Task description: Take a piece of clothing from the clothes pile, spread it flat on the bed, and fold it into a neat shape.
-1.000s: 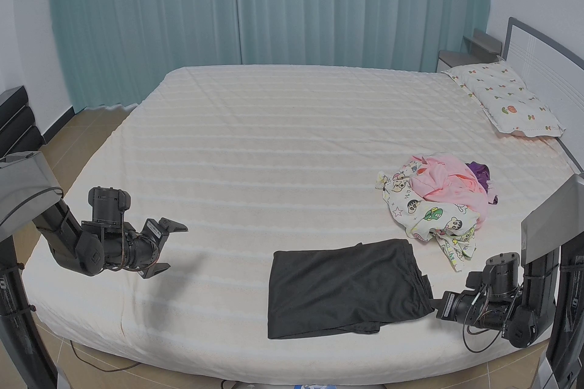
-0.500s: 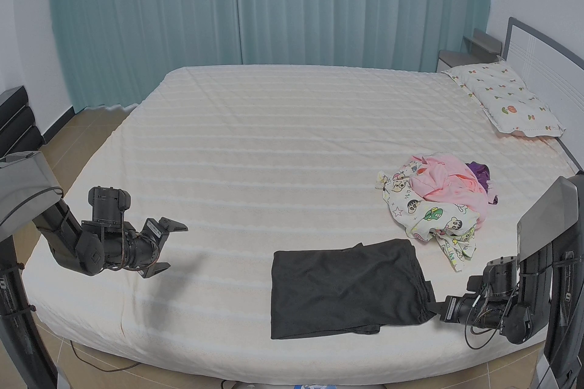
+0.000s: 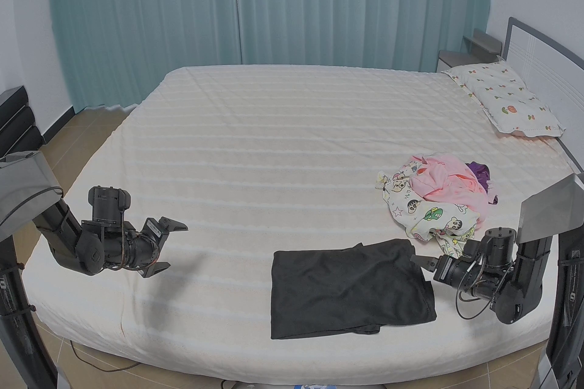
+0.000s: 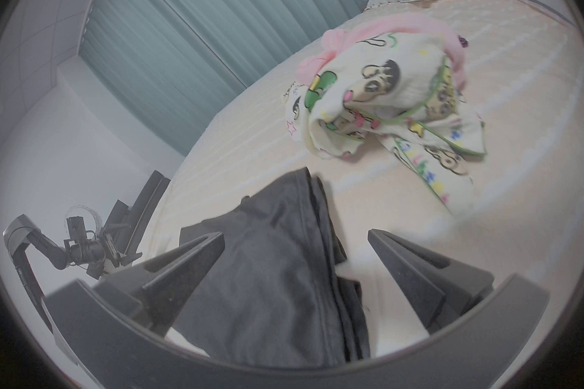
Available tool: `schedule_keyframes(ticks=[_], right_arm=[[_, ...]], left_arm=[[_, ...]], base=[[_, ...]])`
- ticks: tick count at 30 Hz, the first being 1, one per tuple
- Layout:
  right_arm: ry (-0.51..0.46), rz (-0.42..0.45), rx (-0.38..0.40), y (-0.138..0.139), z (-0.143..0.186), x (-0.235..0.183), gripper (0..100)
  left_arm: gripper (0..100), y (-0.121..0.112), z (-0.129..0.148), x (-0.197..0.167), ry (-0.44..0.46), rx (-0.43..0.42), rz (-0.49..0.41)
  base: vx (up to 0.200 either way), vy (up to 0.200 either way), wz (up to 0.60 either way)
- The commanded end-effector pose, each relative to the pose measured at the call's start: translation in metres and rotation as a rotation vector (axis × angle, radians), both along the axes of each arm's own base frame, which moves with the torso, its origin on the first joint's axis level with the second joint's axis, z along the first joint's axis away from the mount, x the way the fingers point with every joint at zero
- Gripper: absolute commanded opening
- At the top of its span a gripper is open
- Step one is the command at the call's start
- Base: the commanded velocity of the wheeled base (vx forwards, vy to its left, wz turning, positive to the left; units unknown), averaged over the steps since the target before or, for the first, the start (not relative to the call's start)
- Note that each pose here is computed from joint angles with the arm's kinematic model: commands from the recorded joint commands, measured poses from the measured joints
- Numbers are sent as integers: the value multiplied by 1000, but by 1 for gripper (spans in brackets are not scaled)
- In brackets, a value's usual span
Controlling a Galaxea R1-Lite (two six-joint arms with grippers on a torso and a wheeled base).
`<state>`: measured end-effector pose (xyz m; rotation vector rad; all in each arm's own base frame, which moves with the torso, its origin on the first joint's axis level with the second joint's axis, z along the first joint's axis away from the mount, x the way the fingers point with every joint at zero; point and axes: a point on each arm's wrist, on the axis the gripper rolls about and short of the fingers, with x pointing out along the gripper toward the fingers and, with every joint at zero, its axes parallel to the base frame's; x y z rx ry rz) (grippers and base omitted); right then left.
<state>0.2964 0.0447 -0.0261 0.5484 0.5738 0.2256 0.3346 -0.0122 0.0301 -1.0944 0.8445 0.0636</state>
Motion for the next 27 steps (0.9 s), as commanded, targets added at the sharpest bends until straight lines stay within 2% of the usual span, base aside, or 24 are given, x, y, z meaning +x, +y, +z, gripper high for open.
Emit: schedule_keyframes(ticks=[1,4,10,11,15,27], right_arm=[[-7,17,4,15,-18,41,100],[26,21,-5,22,-26,58,100],[26,23,-7,29,-39,84,100],[26,23,-7,29,-39,84,0],[33,-3,-6,32,-38,97,0],[27,-89,31,26,-33,101,0]], left_arm=[[100,0,0,0,1,0,0],[100,0,-1,0,4,0,0],[100,0,-1,0,3,0,0],[100,0,-1,0,3,0,0],[100,0,-1,-1,4,0,0],[100,0,-1,-1,4,0,0]], base=[[0,0,0],[0,0,0],[0,0,0],[0,0,0],[0,0,0],[0,0,0]])
